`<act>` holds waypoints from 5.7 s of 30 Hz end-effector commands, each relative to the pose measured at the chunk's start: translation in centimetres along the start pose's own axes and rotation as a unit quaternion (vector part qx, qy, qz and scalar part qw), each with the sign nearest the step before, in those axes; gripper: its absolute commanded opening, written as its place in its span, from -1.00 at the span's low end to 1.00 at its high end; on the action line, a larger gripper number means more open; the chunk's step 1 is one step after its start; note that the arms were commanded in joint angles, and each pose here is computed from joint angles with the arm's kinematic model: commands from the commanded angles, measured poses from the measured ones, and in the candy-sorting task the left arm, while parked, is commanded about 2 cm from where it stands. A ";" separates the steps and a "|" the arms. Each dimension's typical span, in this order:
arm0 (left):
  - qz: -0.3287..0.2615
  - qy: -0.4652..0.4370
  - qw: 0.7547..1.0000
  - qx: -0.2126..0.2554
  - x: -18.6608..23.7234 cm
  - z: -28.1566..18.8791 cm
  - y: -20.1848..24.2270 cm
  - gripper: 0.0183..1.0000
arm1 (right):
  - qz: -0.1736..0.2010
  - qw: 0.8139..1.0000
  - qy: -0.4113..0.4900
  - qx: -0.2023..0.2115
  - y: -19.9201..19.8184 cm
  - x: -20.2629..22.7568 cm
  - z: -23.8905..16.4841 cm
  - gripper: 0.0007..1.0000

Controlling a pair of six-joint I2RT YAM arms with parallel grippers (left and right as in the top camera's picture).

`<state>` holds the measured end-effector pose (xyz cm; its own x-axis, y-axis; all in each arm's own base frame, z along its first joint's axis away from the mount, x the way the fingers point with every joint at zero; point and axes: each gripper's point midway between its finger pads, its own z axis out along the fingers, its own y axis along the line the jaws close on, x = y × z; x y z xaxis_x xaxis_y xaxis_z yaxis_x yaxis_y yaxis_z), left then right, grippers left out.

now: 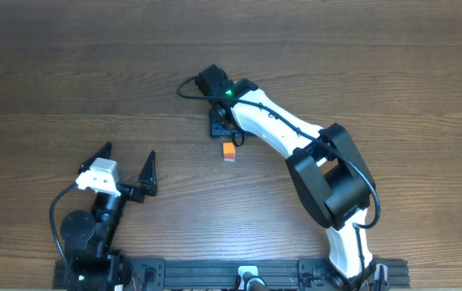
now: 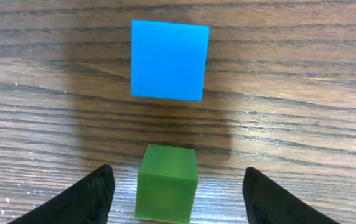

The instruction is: Stack Cubes

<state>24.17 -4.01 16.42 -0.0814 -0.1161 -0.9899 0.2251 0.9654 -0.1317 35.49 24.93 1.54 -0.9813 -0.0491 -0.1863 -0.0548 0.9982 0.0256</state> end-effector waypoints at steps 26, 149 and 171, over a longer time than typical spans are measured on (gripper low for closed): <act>0.008 0.000 1.000 0.007 0.2 0.0 -0.2 1.00 | -0.014 1.000 -0.010 0.001 1.2 -0.3 0.8 -0.36; 0.008 0.000 1.000 0.007 0.2 0.0 -0.2 1.00 | 0.012 1.000 0.009 -0.010 0.8 4.7 -9.9 -0.97; 0.008 0.000 1.000 0.007 0.2 0.0 -0.2 1.00 | 0.012 1.000 0.000 0.002 0.5 4.3 -9.0 -0.97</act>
<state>24.17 -4.00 16.42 -0.0813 -0.1161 -0.9899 0.2248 0.9655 -0.1317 29.07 25.53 8.97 -0.9873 -0.0412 -0.1535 -0.0471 0.9983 0.0349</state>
